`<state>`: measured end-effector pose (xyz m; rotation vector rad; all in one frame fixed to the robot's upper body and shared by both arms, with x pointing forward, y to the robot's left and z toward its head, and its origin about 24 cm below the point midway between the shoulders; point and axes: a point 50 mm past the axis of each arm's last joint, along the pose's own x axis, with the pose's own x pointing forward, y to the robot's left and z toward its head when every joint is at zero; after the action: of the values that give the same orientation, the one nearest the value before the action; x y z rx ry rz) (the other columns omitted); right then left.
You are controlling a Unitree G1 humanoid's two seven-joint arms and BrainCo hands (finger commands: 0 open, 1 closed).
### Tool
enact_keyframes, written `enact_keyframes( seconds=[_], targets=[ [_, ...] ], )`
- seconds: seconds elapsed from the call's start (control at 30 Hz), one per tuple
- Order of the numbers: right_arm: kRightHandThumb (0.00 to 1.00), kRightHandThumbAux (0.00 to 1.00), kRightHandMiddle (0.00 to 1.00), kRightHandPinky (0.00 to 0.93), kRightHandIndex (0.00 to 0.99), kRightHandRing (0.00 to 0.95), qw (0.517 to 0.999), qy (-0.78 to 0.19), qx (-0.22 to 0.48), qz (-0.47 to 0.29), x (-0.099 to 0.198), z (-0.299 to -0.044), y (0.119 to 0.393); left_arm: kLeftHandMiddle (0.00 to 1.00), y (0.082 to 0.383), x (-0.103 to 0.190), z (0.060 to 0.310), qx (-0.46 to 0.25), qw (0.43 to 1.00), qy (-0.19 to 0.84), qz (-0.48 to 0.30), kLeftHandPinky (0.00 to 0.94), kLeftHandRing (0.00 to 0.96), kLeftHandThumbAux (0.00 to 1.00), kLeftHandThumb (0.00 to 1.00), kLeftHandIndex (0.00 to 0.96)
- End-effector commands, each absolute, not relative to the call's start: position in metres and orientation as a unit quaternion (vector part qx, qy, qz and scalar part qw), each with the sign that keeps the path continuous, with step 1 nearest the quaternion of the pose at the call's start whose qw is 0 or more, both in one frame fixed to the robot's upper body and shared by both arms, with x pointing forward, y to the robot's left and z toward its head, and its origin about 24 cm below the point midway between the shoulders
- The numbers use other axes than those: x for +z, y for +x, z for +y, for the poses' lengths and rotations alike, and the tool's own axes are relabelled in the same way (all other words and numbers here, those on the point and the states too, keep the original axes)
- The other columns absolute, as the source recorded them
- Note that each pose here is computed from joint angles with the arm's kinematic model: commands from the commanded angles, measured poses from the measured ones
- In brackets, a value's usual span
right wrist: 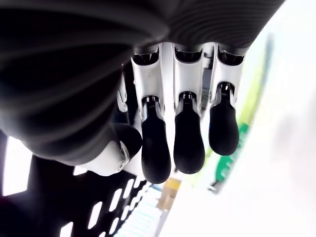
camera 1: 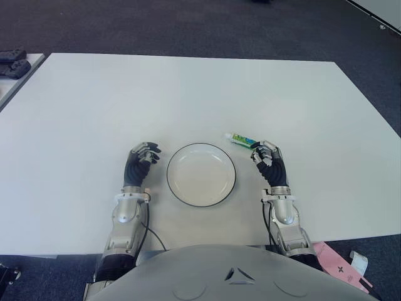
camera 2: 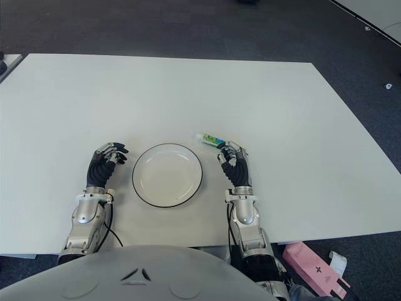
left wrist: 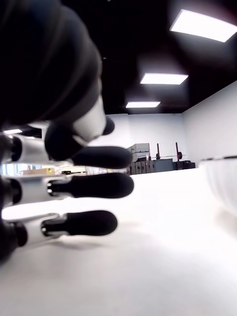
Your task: Put the toothpaste on the table into the plate.
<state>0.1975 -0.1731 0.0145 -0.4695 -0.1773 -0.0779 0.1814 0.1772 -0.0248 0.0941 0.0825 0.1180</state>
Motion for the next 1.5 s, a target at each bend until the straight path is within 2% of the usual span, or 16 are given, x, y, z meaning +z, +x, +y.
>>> enact_keyframes(
  seconds=[0.03,0.07,0.1,0.2,0.4,0.57,0.77,0.93,1.2,1.5],
  targets=[
    [0.688,0.725,0.37,0.405,0.416,0.392,0.952,-0.277,-0.054,-0.115,0.027,-0.175,0.202,0.483,0.173,-0.038,0.176,0.062,0.994,0.045,0.083,0.543,0.565,0.677,0.835,0.413],
    [0.686,0.724,0.322,0.369,0.413,0.349,0.948,-0.29,-0.056,-0.12,0.029,-0.176,0.203,0.483,0.174,-0.038,0.175,0.063,0.994,0.045,0.083,0.543,0.566,0.677,0.835,0.413],
    [0.611,0.676,0.264,0.325,0.339,0.3,0.945,-0.298,-0.057,-0.122,0.03,-0.178,0.203,0.483,0.174,-0.038,0.175,0.063,0.994,0.045,0.083,0.543,0.566,0.677,0.835,0.412],
    [0.535,0.591,0.17,0.237,0.217,0.212,0.93,-0.336,-0.066,-0.137,0.037,-0.184,0.207,0.484,0.175,-0.038,0.175,0.065,0.993,0.044,0.083,0.541,0.566,0.678,0.835,0.411],
    [0.503,0.476,0.075,0.132,0.081,0.101,0.912,-0.372,-0.08,-0.156,0.046,-0.19,0.214,0.485,0.175,-0.039,0.176,0.067,0.993,0.042,0.088,0.535,0.564,0.679,0.834,0.406],
    [0.486,0.396,0.021,0.093,0.017,0.04,0.902,-0.389,-0.078,-0.171,0.054,-0.195,0.224,0.487,0.176,-0.04,0.176,0.067,0.993,0.037,0.091,0.532,0.561,0.68,0.833,0.402],
    [0.484,0.304,0.002,0.017,0.001,0.004,0.884,-0.428,-0.063,-0.178,0.062,-0.209,0.238,0.485,0.176,-0.04,0.176,0.069,0.993,0.036,0.089,0.531,0.559,0.681,0.833,0.403],
    [0.496,0.234,0.0,0.002,0.0,0.0,0.868,-0.463,-0.039,-0.177,0.066,-0.217,0.251,0.485,0.177,-0.04,0.175,0.069,0.993,0.037,0.087,0.532,0.559,0.681,0.833,0.403],
    [0.515,0.157,0.0,0.0,0.0,0.0,0.853,-0.503,0.068,-0.119,0.072,-0.228,0.277,0.488,0.177,-0.04,0.174,0.069,0.993,0.033,0.085,0.531,0.557,0.682,0.831,0.397],
    [0.559,0.131,0.0,0.0,0.0,0.0,0.798,-0.573,0.183,-0.041,0.07,-0.236,0.297,0.485,0.175,-0.04,0.173,0.073,0.993,0.032,0.086,0.534,0.557,0.68,0.833,0.405]
  ],
)
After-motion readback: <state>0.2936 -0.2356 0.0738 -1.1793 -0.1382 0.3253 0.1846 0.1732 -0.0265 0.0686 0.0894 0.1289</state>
